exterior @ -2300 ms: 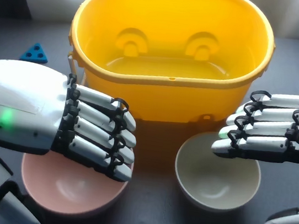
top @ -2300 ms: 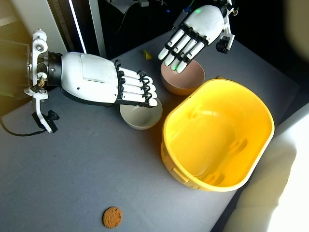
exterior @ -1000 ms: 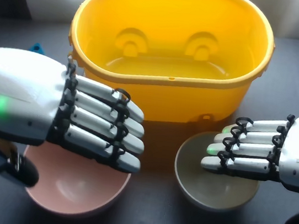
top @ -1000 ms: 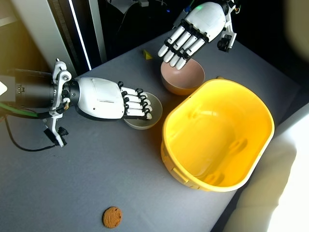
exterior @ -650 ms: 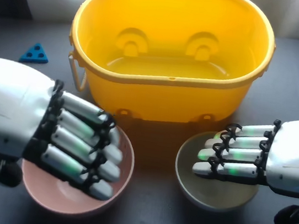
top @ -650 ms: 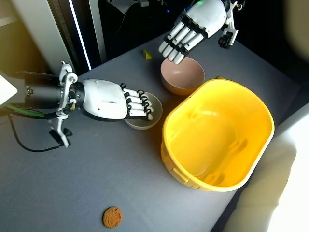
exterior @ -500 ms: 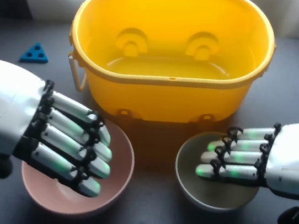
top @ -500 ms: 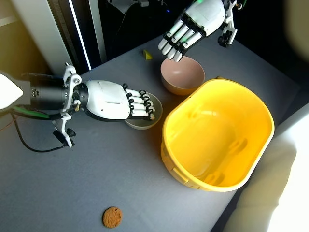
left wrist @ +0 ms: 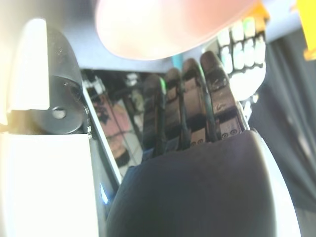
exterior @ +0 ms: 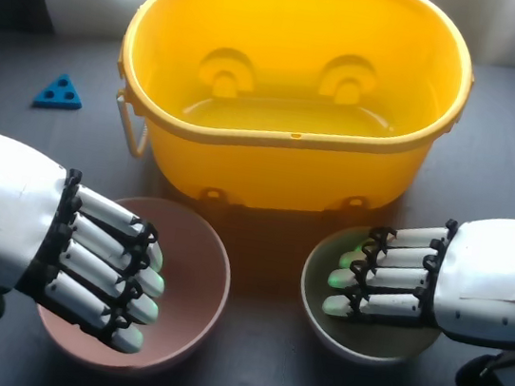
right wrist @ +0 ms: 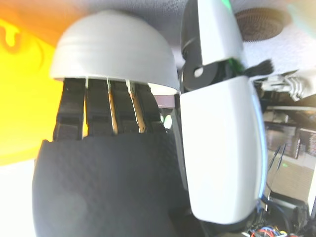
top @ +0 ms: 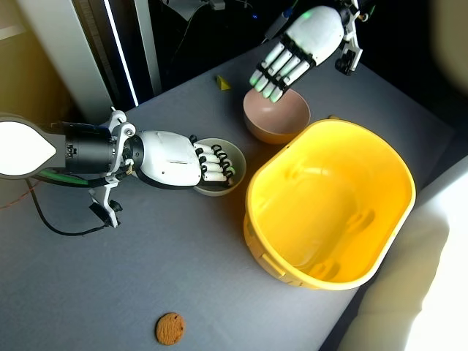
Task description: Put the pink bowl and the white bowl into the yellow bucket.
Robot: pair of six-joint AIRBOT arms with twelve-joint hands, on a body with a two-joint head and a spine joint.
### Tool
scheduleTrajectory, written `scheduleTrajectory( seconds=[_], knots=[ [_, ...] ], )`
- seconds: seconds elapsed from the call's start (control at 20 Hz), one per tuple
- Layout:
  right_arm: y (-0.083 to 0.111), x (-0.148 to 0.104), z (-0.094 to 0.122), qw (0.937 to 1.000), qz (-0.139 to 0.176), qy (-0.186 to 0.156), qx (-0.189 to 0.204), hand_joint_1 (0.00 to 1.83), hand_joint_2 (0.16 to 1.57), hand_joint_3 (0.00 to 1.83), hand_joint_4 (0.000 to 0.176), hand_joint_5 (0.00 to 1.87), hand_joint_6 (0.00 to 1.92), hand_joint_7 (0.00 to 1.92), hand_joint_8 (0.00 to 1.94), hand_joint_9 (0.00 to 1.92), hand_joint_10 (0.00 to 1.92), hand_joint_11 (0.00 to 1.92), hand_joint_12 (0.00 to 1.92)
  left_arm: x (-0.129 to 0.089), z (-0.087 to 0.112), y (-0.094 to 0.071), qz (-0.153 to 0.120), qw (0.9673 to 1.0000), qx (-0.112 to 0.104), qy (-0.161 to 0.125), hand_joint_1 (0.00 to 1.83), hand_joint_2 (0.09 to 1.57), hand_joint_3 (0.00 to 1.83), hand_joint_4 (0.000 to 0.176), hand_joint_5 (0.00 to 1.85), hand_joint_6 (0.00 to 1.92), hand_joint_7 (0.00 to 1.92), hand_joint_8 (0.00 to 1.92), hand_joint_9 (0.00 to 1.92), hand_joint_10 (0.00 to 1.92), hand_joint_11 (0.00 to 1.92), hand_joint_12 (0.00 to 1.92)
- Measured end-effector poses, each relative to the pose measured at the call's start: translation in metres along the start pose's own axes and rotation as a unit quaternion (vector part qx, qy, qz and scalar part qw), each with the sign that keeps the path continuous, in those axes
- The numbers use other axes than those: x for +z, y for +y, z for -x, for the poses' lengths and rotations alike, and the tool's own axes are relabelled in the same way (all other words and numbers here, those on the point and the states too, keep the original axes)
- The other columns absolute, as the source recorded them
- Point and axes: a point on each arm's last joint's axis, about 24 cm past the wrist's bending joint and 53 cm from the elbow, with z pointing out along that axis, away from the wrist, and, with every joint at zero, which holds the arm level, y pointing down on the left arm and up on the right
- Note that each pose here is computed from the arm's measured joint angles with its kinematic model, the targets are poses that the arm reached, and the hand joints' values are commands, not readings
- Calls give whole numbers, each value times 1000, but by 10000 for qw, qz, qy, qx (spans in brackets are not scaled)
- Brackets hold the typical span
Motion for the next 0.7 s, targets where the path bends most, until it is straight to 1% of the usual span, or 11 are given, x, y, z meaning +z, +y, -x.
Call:
scheduleTrajectory(
  seconds=[0.05,0.1,0.15,0.25,0.35,0.45,0.5,0.55,0.6,0.65,0.7],
  knots=[
    [-2,0,0,10000,-23,2,-1,1098,1016,4,0,104,1,14,1,0,0,0,426,0,-3,1,9,10000,-3,34,1348,986,1,0,335,1,283,1,235,2,0,581],
    [-3,1,-1,10000,-39,8,-8,1116,1017,3,0,101,0,4,3,0,0,0,344,2,-4,3,27,10000,-22,30,1332,971,0,0,348,4,297,4,241,3,0,601],
    [-3,1,0,10000,-38,5,-1,1103,1018,2,0,103,1,2,2,0,0,0,359,3,-7,5,40,10000,-25,70,1326,971,0,0,352,6,299,4,234,0,0,605],
    [-3,1,0,10000,-20,3,-12,1130,1025,2,0,103,0,0,0,0,0,0,290,6,-9,9,91,9999,-6,93,1318,957,0,0,355,4,312,4,250,5,0,656],
    [-2,2,0,10000,-6,-2,-6,1067,1051,9,0,65,0,0,0,0,0,0,259,9,-10,12,130,9999,-27,66,1296,961,0,0,323,0,285,0,226,0,0,647],
    [-3,2,0,10000,-4,-7,-8,1131,1022,0,0,112,11,10,2,0,0,0,312,12,-16,16,179,9997,-53,132,1344,986,6,0,322,1,281,1,217,1,0,552],
    [-3,2,0,10000,-3,-8,-8,1131,1016,0,0,122,9,13,2,0,0,0,352,12,-18,16,191,9997,-62,154,1353,998,8,0,314,1,275,1,207,1,0,518],
    [-2,2,0,10000,-1,-8,-10,1171,1016,0,0,133,6,24,3,0,0,0,365,12,-18,18,225,9996,-59,149,1347,998,4,0,328,5,291,4,234,8,0,580],
    [-3,2,0,10000,-3,-8,-10,1171,1016,0,0,133,6,24,3,0,0,0,365,11,-19,20,245,9996,-78,148,1347,998,4,0,328,5,291,4,234,8,0,580],
    [-2,2,0,10000,7,-11,-10,1128,1026,5,0,120,3,23,0,0,0,0,383,12,-22,24,296,9994,-109,159,1332,1011,6,0,287,0,255,0,201,1,0,537],
    [-2,2,1,10000,16,-14,-10,1128,1026,5,0,120,3,23,0,0,0,0,383,14,-24,25,320,9992,-99,194,1332,1011,6,0,287,0,255,0,201,1,0,537]
  ],
)
